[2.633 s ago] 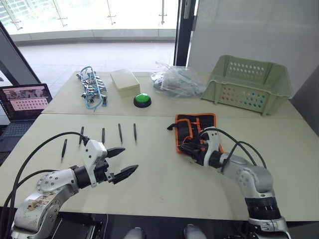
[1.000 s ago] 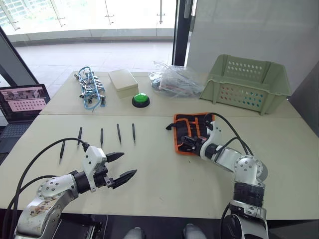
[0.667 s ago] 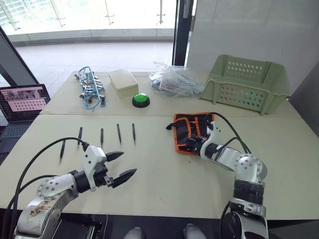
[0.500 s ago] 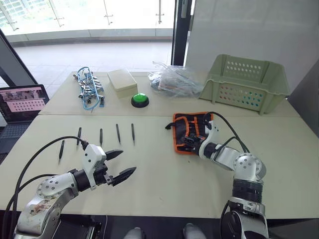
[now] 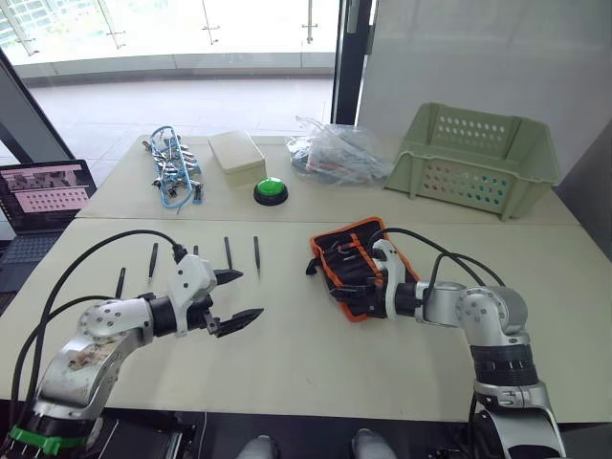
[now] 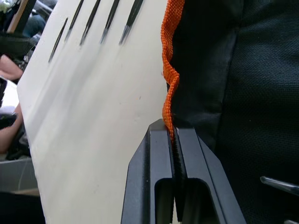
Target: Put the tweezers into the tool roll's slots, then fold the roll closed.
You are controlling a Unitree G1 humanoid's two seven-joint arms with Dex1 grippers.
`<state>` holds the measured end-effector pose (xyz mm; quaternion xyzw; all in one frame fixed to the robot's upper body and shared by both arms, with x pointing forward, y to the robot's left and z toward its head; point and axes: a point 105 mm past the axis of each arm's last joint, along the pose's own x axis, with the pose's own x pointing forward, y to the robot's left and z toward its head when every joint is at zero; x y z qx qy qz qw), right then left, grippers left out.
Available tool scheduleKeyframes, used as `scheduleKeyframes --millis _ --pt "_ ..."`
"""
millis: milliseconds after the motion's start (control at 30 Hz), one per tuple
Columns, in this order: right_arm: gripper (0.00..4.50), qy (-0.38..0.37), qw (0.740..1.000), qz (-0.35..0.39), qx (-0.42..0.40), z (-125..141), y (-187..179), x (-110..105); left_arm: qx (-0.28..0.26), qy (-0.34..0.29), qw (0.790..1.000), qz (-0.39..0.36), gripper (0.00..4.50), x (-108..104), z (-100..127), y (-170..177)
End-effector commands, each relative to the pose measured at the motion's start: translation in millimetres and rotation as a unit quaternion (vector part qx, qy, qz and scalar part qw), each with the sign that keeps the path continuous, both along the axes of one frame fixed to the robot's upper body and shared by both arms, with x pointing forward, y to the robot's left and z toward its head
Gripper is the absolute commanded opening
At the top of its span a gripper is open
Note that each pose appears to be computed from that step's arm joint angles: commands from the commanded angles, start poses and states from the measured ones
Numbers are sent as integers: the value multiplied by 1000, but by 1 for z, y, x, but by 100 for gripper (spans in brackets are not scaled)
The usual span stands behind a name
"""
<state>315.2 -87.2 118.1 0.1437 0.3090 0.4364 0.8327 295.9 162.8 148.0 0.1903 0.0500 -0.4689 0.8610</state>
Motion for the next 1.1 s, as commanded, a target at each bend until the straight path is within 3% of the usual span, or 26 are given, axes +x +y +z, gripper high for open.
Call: scheduleKeyframes --millis 33,200,333,433,500,633,733,867,1100 --pt "3 -26 999 41 12 10 8 -11 27 -39 998 -30 450 20 8 -8" --pt "3 -22 999 42 13 5 8 -18 105 -86 987 -88 450 58 9 -33" --pt "3 -25 999 40 10 2 8 -22 120 -114 981 -105 450 86 20 -50" --pt "3 -27 999 36 9 0 8 -25 157 -124 970 -134 450 93 12 -59" --pt "3 -28 999 32 9 0 7 -26 130 -103 975 -146 450 95 12 -69" --pt "3 -33 999 22 4 1 5 -26 158 -84 963 -200 450 92 0 -88" --pt "3 -35 999 17 1 1 3 -26 157 -86 961 -209 450 95 3 -94" --pt "0 -36 999 9 -2 0 1 -24 167 -86 957 -221 338 94 2 -95" --pt "0 -40 999 -1 -6 0 1 -18 168 -97 955 -223 99 96 -4 -103"
